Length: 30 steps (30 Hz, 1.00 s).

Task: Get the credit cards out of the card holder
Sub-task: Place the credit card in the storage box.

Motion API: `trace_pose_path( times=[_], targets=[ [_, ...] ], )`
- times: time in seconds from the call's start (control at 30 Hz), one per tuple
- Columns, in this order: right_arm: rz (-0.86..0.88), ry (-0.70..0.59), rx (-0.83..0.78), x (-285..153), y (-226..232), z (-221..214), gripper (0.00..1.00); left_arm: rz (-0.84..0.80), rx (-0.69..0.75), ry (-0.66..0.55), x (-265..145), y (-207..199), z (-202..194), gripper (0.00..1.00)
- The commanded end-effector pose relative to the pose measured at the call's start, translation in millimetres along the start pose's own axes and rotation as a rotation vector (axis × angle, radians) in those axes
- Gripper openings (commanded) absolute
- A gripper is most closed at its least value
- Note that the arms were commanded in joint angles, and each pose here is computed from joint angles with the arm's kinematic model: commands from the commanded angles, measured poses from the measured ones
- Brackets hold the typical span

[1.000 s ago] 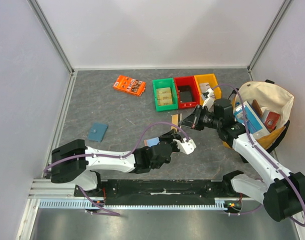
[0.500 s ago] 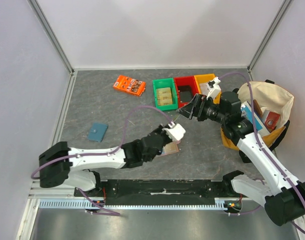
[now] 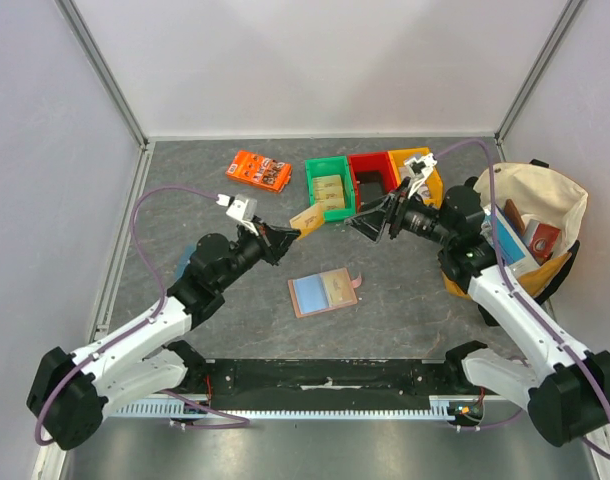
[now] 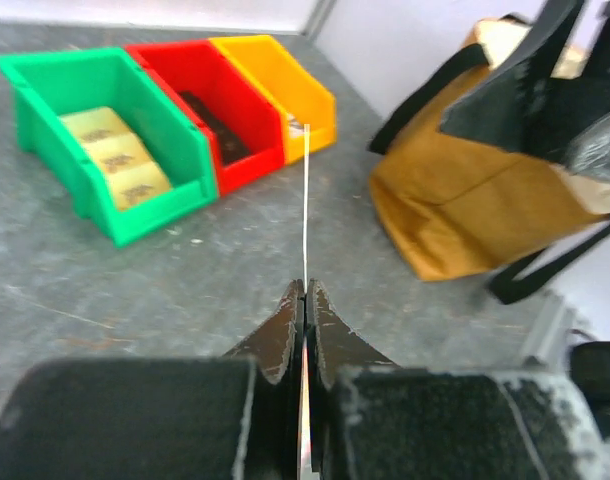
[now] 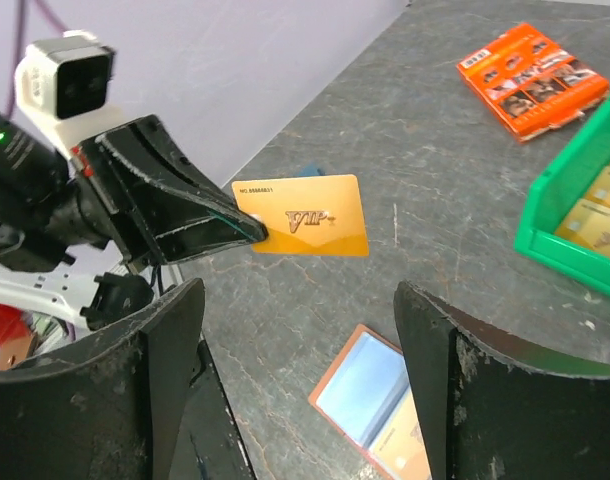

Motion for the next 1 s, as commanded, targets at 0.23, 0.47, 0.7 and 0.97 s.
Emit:
trace_pose_path(
  times=[0.23, 0.47, 0.7, 0.97],
  targets=[
    [0.297, -0.027, -0.098, 23, 9, 9, 0.76, -0.408, -0.360, -0.058, -19, -35, 32, 0.02],
    [0.384, -0.038, -0.045, 33, 10, 9, 0.67, -0.459, -0.367, -0.082, -19, -42, 43, 0.02],
    [0.472, -0.039, -0.015, 34, 18, 10, 0.41, -0.472, -0.383, -0.092, -14, -43, 46, 0.02],
    [0.512, -0.028, 0.007, 34, 22, 11, 0.21, -0.484, -0.393, -0.109, -7, -44, 51, 0.02]
  ],
)
Point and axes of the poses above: each gripper's point midway between its finger pads, its own x axis out along the fingers, its own y axis along the line the jaws close on, z = x × y, the point moved 7 cm from there along -x, back along the fingers, and after that the axes turned 1 degree about -x, right-handed, at the moved point
